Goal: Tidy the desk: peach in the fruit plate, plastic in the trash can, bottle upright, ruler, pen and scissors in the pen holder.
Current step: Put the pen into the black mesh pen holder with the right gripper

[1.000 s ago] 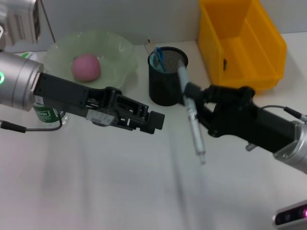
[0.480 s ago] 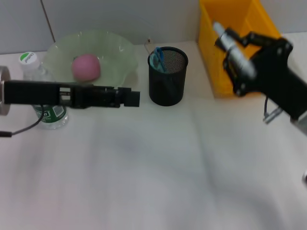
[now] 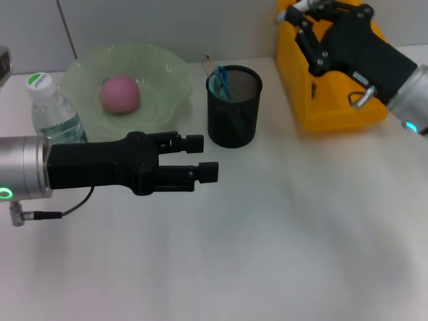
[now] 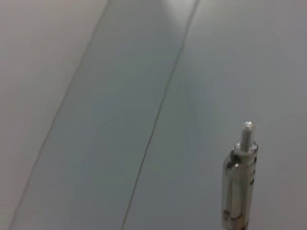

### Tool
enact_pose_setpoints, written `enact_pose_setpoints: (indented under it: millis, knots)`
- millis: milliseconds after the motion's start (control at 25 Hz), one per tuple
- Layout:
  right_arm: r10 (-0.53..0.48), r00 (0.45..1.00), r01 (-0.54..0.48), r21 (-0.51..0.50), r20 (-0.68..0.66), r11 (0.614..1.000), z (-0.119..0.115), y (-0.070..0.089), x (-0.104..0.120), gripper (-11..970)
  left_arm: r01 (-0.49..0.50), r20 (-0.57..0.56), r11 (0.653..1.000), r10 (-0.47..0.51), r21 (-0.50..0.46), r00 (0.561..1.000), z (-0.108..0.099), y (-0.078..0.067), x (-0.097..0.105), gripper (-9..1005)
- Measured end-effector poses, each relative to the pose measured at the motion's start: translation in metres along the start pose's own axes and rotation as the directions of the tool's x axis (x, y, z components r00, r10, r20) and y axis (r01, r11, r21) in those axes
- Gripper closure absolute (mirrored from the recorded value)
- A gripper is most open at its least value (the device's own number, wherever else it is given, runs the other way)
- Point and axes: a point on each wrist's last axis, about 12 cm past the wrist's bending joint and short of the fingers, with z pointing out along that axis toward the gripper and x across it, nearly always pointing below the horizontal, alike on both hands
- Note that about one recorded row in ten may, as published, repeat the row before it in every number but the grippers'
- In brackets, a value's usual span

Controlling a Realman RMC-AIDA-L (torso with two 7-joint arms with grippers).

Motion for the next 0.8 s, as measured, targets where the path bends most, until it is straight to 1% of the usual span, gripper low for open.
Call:
enact_pose_setpoints:
  millis: [40,80,160,200,240,280,320,360,400,440,480,520,560,600,640,680,720,760,800]
  knots:
    - [0.097,0.994,-0.098,-0.034,-0.045,0.995,0.005,-0.008,-0.002,761,-0.012,0.002,1.0,0.012,-0.001,1.0,0.001,0.0,0.0,192]
    - [0.097,0.994,-0.098,-0.034,-0.045,0.995,0.005,-0.008,-0.002,760,-0.034,0.005,0.999,0.034,-0.002,0.999,0.001,0.0,0.002,194]
    - [0.164,0.983,-0.169,-0.064,-0.082,0.983,0.008,-0.016,-0.008,757,-0.05,0.008,0.999,0.05,-0.001,0.999,0.002,0.0,0.004,194]
    - [0.193,0.976,-0.2,-0.076,-0.098,0.977,0.009,-0.02,-0.011,756,-0.09,0.02,0.996,0.09,0.001,0.996,0.003,-0.001,0.008,194]
    - [0.252,0.958,-0.266,-0.095,-0.134,0.959,0.01,-0.028,-0.019,755,-0.112,0.027,0.994,0.112,-0.002,0.993,0.004,-0.001,0.01,194]
    - [0.252,0.958,-0.266,-0.095,-0.134,0.959,0.01,-0.028,-0.019,753,-0.129,0.031,0.992,0.129,-0.005,0.991,0.004,0.0,0.011,194]
    - [0.274,0.949,-0.291,-0.102,-0.155,0.951,0.011,-0.033,-0.024,752,-0.129,0.031,0.992,0.129,-0.005,0.991,0.004,0.0,0.011,194]
    - [0.298,0.938,-0.319,-0.106,-0.177,0.942,0.012,-0.035,-0.026,751,-0.162,0.036,0.987,0.163,-0.018,0.986,0.004,0.0,0.014,194]
    - [0.32,0.925,-0.347,-0.109,-0.206,0.932,0.014,-0.038,-0.03,749,-0.179,0.035,0.984,0.18,-0.029,0.983,0.005,0.001,0.017,194]
    - [0.349,0.897,-0.389,-0.113,-0.271,0.914,0.017,-0.043,-0.037,748,-0.197,0.033,0.979,0.199,-0.043,0.98,0.006,0.002,0.021,194]
    - [0.349,0.897,-0.389,-0.113,-0.271,0.914,0.017,-0.043,-0.037,747,-0.197,0.033,0.979,0.199,-0.043,0.98,0.006,0.002,0.021,194]
    - [0.358,0.883,-0.406,-0.112,-0.303,0.907,0.018,-0.045,-0.04,746,-0.205,0.031,0.978,0.207,-0.046,0.978,0.006,0.003,0.022,194]
    - [0.365,0.858,-0.426,-0.103,-0.362,0.899,0.02,-0.048,-0.045,744,-0.239,0.026,0.969,0.241,-0.057,0.97,0.007,0.004,0.026,194]
    - [0.365,0.858,-0.426,-0.103,-0.362,0.899,0.02,-0.048,-0.045,743,-0.249,0.025,0.967,0.251,-0.058,0.968,0.008,0.004,0.027,194]
    - [0.377,0.827,-0.448,-0.085,-0.418,0.89,0.022,-0.051,-0.047,742,-0.249,0.025,0.967,0.251,-0.058,0.968,0.008,0.004,0.027,194]
    - [0.377,0.827,-0.448,-0.085,-0.418,0.89,0.022,-0.051,-0.047,741,-0.249,0.025,0.967,0.251,-0.058,0.968,0.008,0.004,0.027,194]
    - [0.381,0.811,-0.458,-0.076,-0.444,0.886,0.023,-0.052,-0.048,739,-0.26,0.025,0.964,0.262,-0.06,0.965,0.008,0.003,0.028,194]
    - [0.39,0.795,-0.47,-0.065,-0.464,0.88,0.024,-0.054,-0.048,738,-0.292,0.03,0.954,0.295,-0.069,0.955,0.008,0.003,0.033,194]
    - [0.399,0.784,-0.478,-0.053,-0.476,0.877,0.024,-0.055,-0.047,737,-0.292,0.03,0.954,0.295,-0.069,0.955,0.008,0.003,0.033,194]
